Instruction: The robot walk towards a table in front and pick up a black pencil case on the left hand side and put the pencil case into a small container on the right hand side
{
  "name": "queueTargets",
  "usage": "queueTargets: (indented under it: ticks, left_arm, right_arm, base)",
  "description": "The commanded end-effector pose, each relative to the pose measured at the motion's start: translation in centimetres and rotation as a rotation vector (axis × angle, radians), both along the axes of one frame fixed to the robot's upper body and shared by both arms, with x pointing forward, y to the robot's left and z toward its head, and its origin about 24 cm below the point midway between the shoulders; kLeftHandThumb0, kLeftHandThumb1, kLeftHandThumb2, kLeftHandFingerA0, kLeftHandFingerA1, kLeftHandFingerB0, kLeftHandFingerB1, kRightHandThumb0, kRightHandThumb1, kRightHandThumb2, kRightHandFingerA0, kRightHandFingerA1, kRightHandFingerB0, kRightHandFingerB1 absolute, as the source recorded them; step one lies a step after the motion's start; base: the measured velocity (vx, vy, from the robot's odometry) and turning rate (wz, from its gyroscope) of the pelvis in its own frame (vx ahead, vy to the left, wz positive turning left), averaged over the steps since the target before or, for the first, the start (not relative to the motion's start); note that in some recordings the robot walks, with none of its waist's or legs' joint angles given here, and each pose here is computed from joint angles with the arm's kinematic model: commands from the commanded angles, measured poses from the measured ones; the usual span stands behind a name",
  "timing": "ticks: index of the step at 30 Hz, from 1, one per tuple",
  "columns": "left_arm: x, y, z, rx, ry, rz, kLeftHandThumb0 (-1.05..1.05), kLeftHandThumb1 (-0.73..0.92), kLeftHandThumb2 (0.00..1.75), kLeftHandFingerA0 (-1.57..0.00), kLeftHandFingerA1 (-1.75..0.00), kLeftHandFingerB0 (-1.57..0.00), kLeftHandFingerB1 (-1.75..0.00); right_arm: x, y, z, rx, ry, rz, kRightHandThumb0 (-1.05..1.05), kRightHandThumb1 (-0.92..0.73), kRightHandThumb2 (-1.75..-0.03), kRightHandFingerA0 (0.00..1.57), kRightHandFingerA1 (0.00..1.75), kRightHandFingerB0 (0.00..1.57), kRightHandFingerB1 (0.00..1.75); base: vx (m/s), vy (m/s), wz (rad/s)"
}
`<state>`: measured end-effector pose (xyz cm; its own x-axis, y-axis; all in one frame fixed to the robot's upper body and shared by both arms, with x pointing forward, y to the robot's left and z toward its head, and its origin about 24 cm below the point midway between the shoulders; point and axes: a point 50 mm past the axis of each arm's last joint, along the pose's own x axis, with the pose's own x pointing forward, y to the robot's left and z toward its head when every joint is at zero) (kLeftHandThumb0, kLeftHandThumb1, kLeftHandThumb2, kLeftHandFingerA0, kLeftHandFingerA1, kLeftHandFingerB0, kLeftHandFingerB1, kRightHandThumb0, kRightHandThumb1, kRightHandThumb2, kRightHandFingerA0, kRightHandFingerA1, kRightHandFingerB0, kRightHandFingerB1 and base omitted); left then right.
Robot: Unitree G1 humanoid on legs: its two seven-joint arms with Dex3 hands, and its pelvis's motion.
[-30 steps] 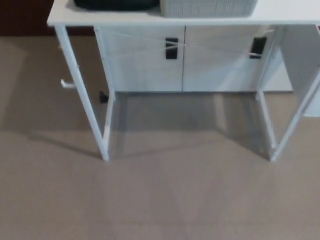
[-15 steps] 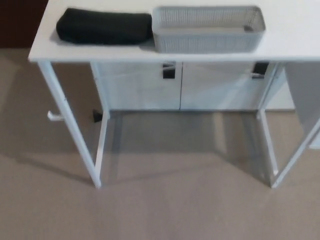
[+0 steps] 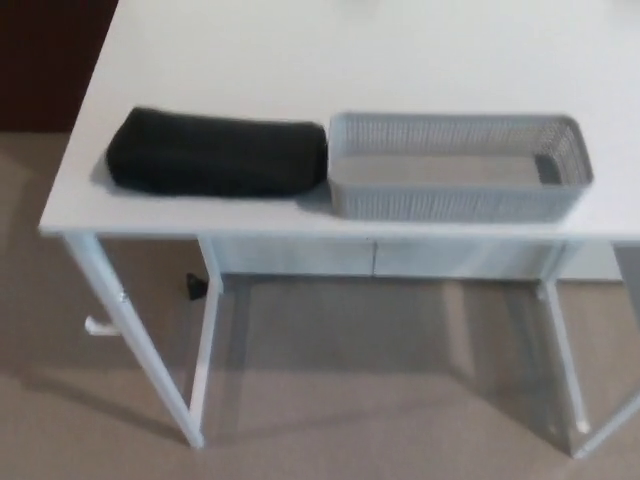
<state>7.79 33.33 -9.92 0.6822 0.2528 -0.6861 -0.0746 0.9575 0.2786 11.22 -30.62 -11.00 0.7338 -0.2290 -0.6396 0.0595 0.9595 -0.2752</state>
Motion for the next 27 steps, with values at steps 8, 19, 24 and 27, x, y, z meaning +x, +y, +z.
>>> queueTargets:
  ticks: [8, 19, 24, 27]
  left_arm:
    - [0.39, 0.34, 0.28, 0.012, -0.004, -0.008, -0.4, 0.37, 0.64, -0.35, -0.46, -0.28, -0.41]
    - [0.49, 0.36, 0.41, 0.016, -0.005, -0.025, -0.41, 0.37, 0.64, -0.36, -0.47, -0.28, -0.41]
    - [0.65, 0.33, 0.5, 0.023, -0.013, -0.033, -0.42, 0.37, 0.65, -0.36, -0.47, -0.28, -0.42]
    - [0.6, 0.29, 0.6, 0.023, -0.015, -0.044, -0.42, 0.37, 0.66, -0.35, -0.47, -0.27, -0.42]
  right_arm:
    - [0.11, -0.72, 0.31, -0.015, -0.008, -0.022, -0.7, -0.42, -0.54, 0.88, 0.62, 0.53, 0.52]
    - [-0.03, -0.81, 0.3, -0.016, -0.002, -0.018, -0.7, -0.43, -0.54, 0.85, 0.61, 0.51, 0.5]
    - [0.06, -0.8, 0.32, -0.019, -0.001, -0.014, -0.7, -0.42, -0.55, 0.85, 0.61, 0.5, 0.5]
    - [0.07, -0.81, 0.33, -0.027, 0.0, -0.009, -0.73, -0.32, -0.76, 0.82, 0.67, 0.48, 0.57]
  base:
    - [0.27, -0.102, 0.01]
    - [0.25, 0.098, -0.24]
    - [0.02, 0.002, 0.02]
    - [0.01, -0.141, 0.07]
